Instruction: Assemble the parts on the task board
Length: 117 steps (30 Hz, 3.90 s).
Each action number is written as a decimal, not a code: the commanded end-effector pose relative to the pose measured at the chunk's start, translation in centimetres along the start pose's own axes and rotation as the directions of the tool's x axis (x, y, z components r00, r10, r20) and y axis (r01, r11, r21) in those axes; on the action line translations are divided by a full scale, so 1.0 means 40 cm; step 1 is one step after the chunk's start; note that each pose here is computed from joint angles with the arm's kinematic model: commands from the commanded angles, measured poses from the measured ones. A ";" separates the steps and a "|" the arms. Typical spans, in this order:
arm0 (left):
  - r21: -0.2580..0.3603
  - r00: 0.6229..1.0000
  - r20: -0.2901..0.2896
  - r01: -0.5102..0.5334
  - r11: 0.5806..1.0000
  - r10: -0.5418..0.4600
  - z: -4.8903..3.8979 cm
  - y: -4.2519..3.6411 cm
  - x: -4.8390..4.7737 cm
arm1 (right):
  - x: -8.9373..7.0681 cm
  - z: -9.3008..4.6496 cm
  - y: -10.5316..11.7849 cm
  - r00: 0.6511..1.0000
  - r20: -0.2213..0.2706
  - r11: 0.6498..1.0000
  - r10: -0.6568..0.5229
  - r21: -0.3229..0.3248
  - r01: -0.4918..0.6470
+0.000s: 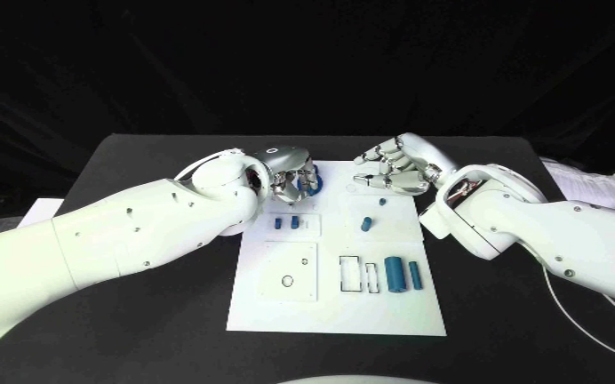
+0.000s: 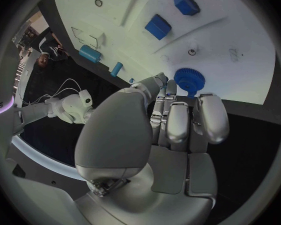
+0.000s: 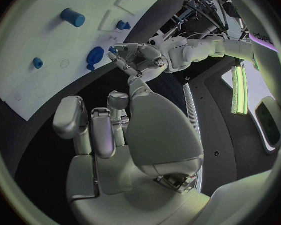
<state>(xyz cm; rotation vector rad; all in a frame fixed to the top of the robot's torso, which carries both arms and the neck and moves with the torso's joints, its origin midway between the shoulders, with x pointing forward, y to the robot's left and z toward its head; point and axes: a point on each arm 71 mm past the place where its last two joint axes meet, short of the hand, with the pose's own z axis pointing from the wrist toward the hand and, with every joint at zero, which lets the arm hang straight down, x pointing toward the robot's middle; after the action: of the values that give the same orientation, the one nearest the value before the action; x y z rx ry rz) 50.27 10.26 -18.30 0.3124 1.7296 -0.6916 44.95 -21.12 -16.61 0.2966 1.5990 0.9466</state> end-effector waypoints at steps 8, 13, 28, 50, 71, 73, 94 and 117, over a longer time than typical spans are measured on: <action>-0.052 0.999 -0.039 0.036 0.998 -0.038 -0.038 0.041 -0.005 | 0.003 0.000 -0.001 1.000 -0.012 1.000 -0.002 -0.007 0.002; -0.080 0.997 -0.075 0.026 0.996 -0.032 -0.045 0.057 0.003 | 0.005 0.001 -0.001 1.000 -0.013 1.000 -0.001 -0.008 0.001; -0.114 0.991 -0.134 0.005 0.993 -0.020 -0.050 0.078 0.022 | 0.008 0.002 0.000 1.000 -0.015 1.000 0.000 -0.009 0.000; -0.106 0.994 -0.105 -0.004 0.994 -0.007 -0.036 0.072 0.032 | 0.009 0.003 -0.001 1.000 -0.018 1.000 0.000 -0.007 0.000; -0.119 0.990 -0.141 -0.014 0.993 -0.003 -0.030 0.069 0.040 | 0.011 0.002 -0.001 1.000 -0.026 1.000 0.000 -0.005 0.000; -0.121 0.989 -0.146 -0.016 0.993 -0.002 -0.028 0.068 0.041 | 0.011 0.002 -0.001 1.000 -0.026 1.000 0.000 -0.005 0.000; -0.139 0.990 -0.143 -0.018 0.990 -0.002 -0.025 0.075 0.041 | 0.012 0.002 -0.002 1.000 -0.030 1.000 0.000 -0.003 0.000; -0.139 0.992 -0.024 0.123 0.983 -0.128 -0.062 0.113 0.011 | -0.008 0.001 -0.044 0.996 -0.040 0.996 -0.079 0.043 0.081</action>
<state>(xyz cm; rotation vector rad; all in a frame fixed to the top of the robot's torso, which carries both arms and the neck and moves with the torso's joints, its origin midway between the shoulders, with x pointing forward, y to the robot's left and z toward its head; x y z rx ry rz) 50.69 15.16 -20.22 0.2144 1.8728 -0.5520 45.60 -22.34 -17.37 0.3014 1.6257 0.8994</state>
